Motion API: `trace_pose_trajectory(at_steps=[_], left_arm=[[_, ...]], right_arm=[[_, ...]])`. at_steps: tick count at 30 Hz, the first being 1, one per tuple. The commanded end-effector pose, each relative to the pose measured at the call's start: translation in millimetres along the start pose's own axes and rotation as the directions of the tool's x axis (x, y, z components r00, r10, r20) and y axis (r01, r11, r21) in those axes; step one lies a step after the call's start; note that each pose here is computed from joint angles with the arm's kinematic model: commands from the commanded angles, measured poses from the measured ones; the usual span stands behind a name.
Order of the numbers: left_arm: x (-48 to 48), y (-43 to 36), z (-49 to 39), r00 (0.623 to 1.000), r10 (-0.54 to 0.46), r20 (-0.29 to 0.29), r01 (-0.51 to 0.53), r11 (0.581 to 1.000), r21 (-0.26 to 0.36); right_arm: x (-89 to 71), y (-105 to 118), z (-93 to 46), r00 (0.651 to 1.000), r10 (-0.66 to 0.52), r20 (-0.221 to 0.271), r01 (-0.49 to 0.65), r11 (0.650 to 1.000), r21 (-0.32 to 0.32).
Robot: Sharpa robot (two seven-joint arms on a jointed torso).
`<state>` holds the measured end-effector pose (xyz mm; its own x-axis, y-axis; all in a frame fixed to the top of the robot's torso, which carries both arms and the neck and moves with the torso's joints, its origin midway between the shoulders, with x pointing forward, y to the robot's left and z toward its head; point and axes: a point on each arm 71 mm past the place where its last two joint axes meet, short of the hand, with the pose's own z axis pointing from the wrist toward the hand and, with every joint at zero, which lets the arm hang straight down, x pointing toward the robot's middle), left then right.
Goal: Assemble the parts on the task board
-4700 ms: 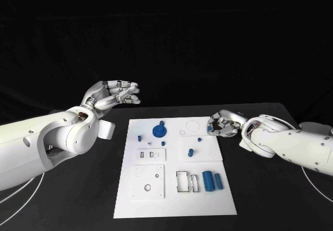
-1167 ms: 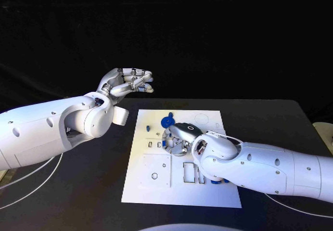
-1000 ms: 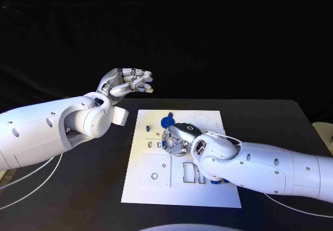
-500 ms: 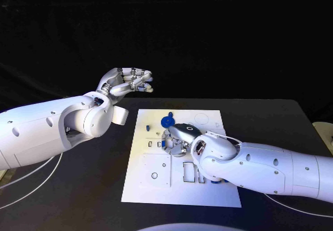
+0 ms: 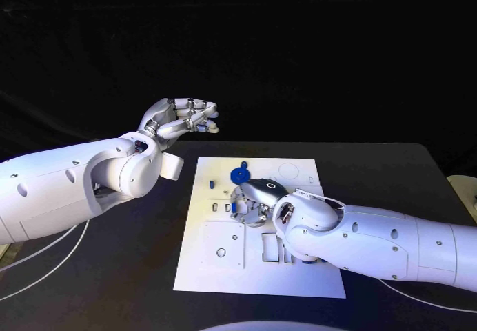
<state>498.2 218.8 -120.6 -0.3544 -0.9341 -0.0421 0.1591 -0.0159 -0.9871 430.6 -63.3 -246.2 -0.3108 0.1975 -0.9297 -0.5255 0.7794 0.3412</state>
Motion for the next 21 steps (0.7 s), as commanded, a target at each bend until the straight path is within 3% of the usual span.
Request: trace_pose_trajectory(at_steps=[1,7,12,17,21], left_arm=[[1.6,-0.8,0.3,1.000,-0.010,-0.014,0.010,1.000,0.005],[1.3,-0.7,0.3,1.000,-0.010,-0.014,0.010,1.000,0.004],[-0.5,0.7,0.5,1.000,-0.004,-0.009,0.004,1.000,-0.005],[-2.3,5.4,1.3,0.998,0.048,-0.041,-0.050,0.997,-0.051],[-4.7,12.8,1.9,0.990,0.104,-0.093,-0.116,0.985,-0.130]], right_arm=[[0.1,2.0,-0.2,1.000,-0.011,0.006,0.011,1.000,-0.017],[-1.6,2.1,-1.0,1.000,-0.008,0.030,0.008,1.000,-0.019],[-7.5,4.9,-6.4,0.995,0.014,0.096,-0.010,0.999,-0.046],[-27.4,6.4,-19.5,0.981,0.070,0.179,-0.048,0.991,-0.123],[-48.9,-1.6,-31.2,0.972,0.153,0.181,-0.117,0.974,-0.195]])
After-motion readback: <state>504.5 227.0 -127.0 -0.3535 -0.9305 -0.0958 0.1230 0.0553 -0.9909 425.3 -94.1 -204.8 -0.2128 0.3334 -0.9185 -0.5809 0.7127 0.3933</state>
